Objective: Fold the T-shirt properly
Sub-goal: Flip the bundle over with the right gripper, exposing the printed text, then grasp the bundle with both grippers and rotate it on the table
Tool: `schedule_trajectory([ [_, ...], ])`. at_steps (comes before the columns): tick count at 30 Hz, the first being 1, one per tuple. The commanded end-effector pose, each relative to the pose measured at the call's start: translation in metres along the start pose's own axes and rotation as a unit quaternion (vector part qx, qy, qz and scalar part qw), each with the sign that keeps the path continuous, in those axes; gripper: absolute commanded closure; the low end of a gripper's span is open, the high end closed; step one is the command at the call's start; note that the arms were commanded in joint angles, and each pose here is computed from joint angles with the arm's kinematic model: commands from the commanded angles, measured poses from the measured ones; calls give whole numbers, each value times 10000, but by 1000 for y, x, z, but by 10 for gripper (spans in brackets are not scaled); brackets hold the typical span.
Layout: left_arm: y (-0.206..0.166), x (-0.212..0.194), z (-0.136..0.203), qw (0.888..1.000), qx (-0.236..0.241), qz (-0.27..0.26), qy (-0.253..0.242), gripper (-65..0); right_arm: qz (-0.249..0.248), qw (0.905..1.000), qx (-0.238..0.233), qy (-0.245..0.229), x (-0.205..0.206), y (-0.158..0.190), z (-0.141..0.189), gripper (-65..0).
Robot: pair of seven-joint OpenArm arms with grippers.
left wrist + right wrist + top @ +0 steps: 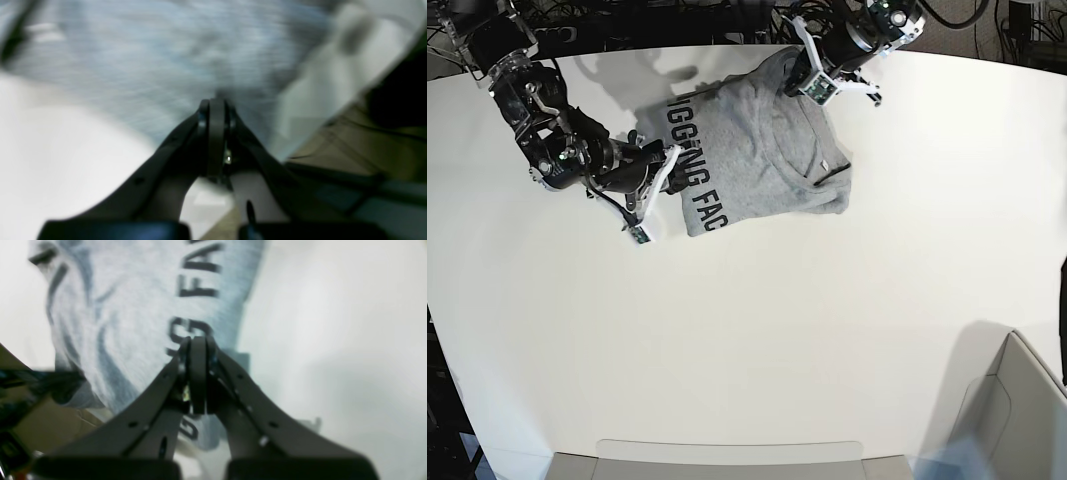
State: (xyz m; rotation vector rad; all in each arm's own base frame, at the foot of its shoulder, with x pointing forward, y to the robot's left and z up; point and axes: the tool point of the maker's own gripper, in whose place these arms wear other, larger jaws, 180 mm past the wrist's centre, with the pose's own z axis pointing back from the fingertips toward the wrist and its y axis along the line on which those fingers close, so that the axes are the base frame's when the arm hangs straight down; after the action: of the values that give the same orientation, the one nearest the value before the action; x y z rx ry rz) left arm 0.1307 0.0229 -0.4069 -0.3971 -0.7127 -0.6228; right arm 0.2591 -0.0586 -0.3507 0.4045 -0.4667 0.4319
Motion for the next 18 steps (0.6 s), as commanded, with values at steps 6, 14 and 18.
schedule_trajectory([
  [6, 1, -16, -17, 9985, 120, 536, 68, 0, 725, 9962, -487, -67, 18, -15, -23, 0],
  [14, 49, -21, -25, 9947, 711, 730, 156, 0, 1544, 9823, -997, 367, 2, -40, -40, 0],
  [18, 91, -15, -17, 9892, 1229, 787, 121, 0, 1610, 9811, -915, 561, -17, -38, -42, 0],
])
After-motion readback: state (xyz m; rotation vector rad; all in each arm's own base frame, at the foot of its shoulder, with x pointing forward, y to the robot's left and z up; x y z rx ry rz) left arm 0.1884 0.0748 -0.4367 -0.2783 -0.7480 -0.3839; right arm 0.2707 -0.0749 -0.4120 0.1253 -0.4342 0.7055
